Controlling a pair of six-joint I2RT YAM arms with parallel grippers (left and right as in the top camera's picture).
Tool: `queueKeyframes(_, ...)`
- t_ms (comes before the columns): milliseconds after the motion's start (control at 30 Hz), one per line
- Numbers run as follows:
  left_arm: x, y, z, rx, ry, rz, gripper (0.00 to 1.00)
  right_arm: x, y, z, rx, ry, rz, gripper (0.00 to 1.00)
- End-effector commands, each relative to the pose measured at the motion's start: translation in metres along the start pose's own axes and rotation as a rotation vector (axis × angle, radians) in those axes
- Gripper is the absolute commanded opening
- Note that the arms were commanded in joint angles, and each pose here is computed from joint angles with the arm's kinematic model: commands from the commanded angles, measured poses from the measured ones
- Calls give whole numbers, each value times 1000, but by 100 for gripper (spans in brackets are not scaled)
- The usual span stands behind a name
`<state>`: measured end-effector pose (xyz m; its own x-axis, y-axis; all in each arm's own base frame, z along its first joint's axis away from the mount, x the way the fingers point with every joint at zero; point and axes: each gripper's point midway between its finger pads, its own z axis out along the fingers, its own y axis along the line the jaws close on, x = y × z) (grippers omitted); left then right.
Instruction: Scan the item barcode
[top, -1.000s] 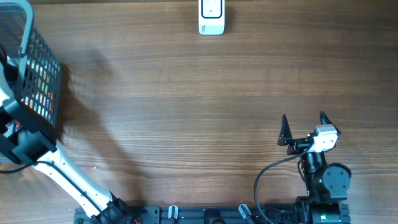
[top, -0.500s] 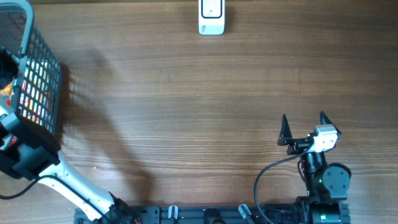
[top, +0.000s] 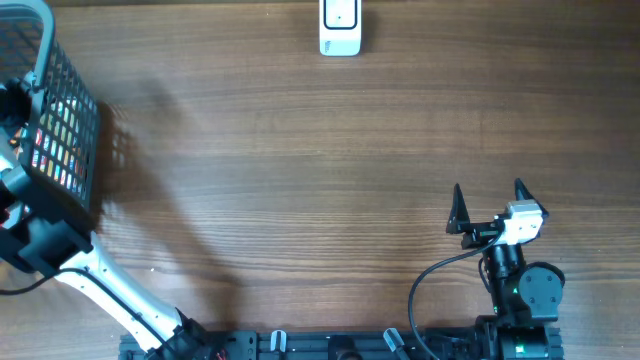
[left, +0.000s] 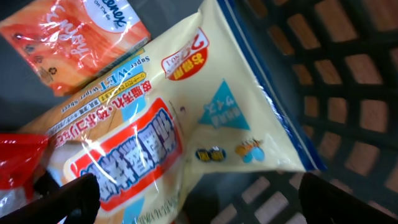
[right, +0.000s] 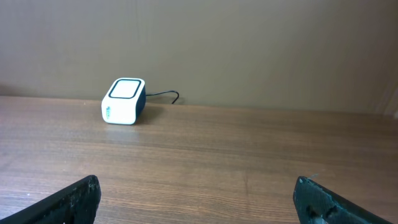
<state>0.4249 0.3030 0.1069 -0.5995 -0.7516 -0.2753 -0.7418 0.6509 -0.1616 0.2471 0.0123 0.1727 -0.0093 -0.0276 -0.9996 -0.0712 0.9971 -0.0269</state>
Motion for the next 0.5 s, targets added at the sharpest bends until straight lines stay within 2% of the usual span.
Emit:
queueKeyframes(0, 3, 10, 20, -55, 21, 5, 100, -1, -1, 0, 10, -7, 8, 100)
queueKeyframes(100, 6, 20, 30, -103, 37, 4, 92, -1, -1, 0, 10, -7, 8, 100)
queueKeyframes(233, 13, 22, 44, -106, 73, 2, 88, -1, -1, 0, 10, -7, 8, 100)
queueKeyframes(333, 23, 17, 60, -71, 119, -1, 90, -1, -1, 0, 10, -7, 8, 100)
queueKeyframes(400, 28, 7, 69, -9, 150, -7, 99, -1, -1, 0, 10, -7, 8, 100)
queueKeyframes(467, 33, -2, 76, 49, 174, -11, 100, -1, -1, 0, 10, -7, 8, 100)
